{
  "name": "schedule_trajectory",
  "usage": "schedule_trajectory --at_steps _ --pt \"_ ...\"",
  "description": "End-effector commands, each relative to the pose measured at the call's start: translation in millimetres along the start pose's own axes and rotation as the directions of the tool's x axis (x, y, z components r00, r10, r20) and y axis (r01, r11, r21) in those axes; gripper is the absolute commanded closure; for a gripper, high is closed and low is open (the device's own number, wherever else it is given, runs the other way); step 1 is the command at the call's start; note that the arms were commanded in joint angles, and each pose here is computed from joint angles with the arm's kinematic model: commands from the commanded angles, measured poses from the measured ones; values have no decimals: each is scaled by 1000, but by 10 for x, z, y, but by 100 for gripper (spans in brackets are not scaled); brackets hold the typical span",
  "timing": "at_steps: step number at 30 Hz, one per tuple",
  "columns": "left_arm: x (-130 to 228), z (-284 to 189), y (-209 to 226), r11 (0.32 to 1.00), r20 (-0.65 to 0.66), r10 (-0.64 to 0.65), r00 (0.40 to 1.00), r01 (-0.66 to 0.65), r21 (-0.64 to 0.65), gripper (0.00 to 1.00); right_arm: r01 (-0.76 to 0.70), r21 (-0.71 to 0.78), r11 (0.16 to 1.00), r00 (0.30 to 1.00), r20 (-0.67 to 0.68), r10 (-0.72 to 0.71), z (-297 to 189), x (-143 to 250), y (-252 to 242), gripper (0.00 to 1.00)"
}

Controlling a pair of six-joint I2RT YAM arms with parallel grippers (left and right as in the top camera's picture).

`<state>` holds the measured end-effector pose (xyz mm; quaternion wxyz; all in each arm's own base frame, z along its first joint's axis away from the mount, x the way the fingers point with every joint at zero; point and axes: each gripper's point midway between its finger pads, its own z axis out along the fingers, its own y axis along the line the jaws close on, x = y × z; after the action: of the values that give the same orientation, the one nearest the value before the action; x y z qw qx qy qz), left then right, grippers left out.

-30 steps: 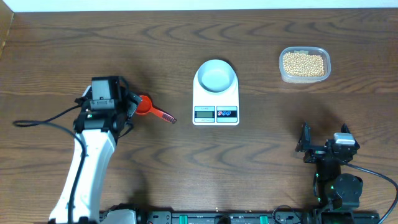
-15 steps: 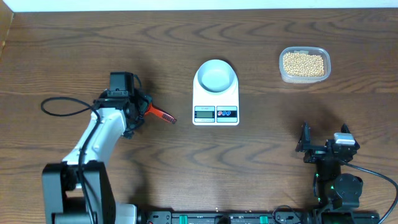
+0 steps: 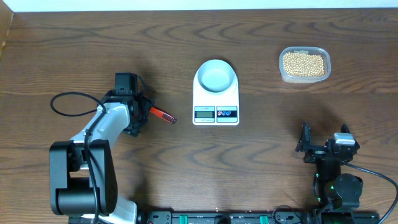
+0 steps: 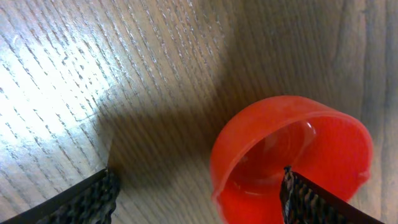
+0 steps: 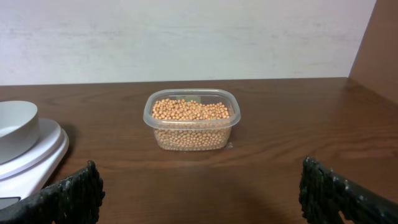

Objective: Scoop item into bowl and weigh 50g on scale
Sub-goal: 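Lower the left gripper and close it on the red scoop's rim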

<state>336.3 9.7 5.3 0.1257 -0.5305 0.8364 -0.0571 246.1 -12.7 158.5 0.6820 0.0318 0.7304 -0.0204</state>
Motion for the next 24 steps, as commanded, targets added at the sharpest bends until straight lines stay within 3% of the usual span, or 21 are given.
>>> schedule_trajectory --at_steps 1,8,15,19,24 --pt "-44 20 -85 1000 14 -2 1000 2 10 18 1 -11 1000 1000 0 -1 -3 5 26 1" --pt "-120 17 -220 998 48 -6 999 3 66 29 1 -11 1000 1000 -1 -1 -3 6 25 1" --pt "-107 62 -106 999 58 -5 998 3 33 43 1 -11 1000 1000 -1 -1 -3 6 26 1" --pt "-88 83 -65 1000 55 -4 999 3 25 56 1 -11 1000 1000 -1 -1 -3 6 26 1" --pt "-92 82 -72 1000 56 -4 998 3 28 61 1 -11 1000 1000 -1 -1 -3 6 25 1"
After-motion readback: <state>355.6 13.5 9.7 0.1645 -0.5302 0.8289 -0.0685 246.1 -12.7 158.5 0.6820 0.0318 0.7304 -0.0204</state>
